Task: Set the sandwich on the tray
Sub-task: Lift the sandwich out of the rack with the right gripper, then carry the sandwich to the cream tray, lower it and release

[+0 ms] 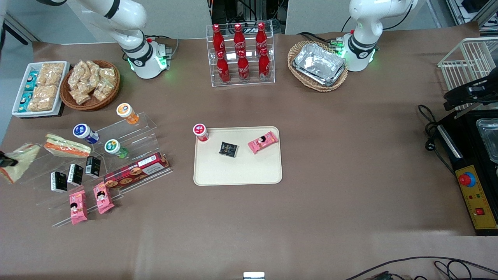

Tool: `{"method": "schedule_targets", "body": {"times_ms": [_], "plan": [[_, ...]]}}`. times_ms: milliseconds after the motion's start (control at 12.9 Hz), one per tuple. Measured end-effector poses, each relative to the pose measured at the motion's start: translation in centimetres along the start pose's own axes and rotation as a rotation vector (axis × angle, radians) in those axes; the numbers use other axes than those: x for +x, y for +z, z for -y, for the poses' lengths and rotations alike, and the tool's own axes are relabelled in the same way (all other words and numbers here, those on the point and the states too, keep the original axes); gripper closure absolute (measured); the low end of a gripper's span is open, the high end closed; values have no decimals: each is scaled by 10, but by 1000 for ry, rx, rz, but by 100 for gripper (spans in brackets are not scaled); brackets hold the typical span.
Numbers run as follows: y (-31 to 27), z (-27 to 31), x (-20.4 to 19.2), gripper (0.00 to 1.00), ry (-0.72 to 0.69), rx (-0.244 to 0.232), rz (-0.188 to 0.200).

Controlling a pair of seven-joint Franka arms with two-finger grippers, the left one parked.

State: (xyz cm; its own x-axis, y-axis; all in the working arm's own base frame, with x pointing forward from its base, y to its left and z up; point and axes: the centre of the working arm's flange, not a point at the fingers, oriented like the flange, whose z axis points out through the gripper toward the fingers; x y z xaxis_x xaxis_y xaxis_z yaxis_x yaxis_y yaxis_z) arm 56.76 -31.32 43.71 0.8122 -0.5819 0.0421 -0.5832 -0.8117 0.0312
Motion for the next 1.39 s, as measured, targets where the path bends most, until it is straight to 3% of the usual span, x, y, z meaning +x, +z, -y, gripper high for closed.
{"method": "schedule_targets", "body": {"times_ms": [232,465,775,1239,1394], "plan": [[-36,8,2,72,-161,15,13],[-44,42,-5,72,-474,57,13],[-50,111,-25,71,-774,113,26],[-81,268,-97,70,-1113,202,36],[-82,318,-132,70,-1267,211,41]]}}
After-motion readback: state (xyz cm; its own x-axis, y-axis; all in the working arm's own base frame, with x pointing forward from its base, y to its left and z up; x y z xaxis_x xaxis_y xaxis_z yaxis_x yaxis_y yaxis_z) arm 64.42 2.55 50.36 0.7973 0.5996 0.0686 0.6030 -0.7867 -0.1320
